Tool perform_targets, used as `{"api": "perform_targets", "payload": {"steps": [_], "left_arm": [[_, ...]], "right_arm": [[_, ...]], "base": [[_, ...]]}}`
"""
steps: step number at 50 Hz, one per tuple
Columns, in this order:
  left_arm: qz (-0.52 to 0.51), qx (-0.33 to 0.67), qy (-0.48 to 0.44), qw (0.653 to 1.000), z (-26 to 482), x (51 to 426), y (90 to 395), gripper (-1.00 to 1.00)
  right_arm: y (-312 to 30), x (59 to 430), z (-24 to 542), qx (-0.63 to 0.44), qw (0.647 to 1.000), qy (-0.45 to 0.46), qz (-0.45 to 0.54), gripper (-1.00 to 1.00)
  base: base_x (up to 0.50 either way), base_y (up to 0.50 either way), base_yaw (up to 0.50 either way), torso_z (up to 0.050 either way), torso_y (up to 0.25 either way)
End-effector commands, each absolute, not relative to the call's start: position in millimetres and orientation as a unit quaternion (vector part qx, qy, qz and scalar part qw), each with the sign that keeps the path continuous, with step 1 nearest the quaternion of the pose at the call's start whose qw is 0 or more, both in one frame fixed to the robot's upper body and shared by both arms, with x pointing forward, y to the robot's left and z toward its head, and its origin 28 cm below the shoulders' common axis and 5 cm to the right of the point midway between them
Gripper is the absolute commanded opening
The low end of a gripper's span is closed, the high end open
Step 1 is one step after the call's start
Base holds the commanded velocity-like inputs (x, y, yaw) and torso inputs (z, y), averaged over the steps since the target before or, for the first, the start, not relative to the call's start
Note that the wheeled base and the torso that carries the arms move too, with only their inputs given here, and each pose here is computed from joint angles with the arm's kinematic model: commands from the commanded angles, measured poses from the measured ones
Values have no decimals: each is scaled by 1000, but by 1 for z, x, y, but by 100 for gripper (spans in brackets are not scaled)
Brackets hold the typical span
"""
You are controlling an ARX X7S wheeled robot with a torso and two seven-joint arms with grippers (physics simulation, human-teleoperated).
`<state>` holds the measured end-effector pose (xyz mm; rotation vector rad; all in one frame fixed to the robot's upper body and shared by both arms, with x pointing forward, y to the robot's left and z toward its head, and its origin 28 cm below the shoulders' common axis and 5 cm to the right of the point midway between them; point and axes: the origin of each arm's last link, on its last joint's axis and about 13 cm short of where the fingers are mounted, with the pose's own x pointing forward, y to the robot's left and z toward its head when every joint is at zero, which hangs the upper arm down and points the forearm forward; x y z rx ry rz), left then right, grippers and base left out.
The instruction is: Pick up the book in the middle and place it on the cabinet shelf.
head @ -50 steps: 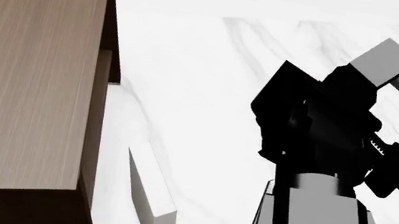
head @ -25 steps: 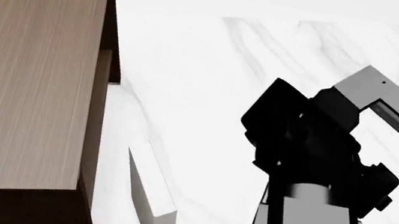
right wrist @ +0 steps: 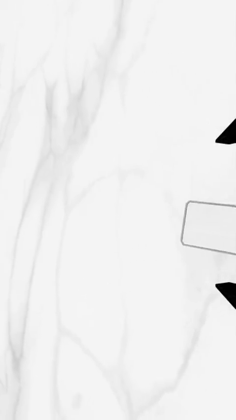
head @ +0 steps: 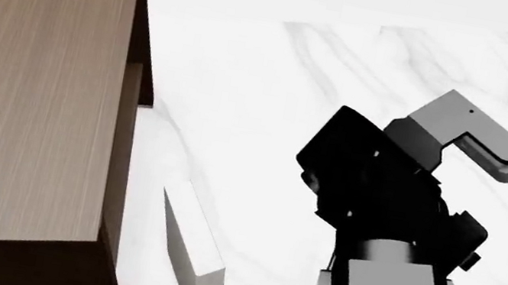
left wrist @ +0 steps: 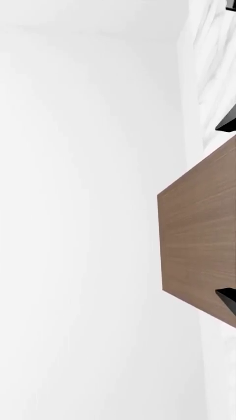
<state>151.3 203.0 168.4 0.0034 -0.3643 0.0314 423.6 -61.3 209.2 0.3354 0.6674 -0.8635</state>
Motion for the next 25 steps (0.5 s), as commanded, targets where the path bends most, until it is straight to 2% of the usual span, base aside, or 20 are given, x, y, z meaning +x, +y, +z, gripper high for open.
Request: {"api": "perform_targets", "payload": {"steps": [1,3,8,14,25], "left_arm": [[15,2,-180,984,167,152,203,100],[13,3,-180,984,167,152,203,100],[14,2,-181,983,168,152,203,100],[12,3,-180,984,168,152,202,100],[14,2,-181,983,168,151,203,100]], "right_arm": [[-61,423,202,138,857,300,-396,100],[-60,423,198,166,856,308,-381,100],[-62,420,194,133,860,316,-378,100],[-64,420,190,168,851,326,-376,100],[-65,419,181,166,855,328,-366,100]], "base": [[0,0,0,0,0],[0,0,0,0,0],[0,0,0,0,0],[0,0,0,0,0],[0,0,0,0,0]]}}
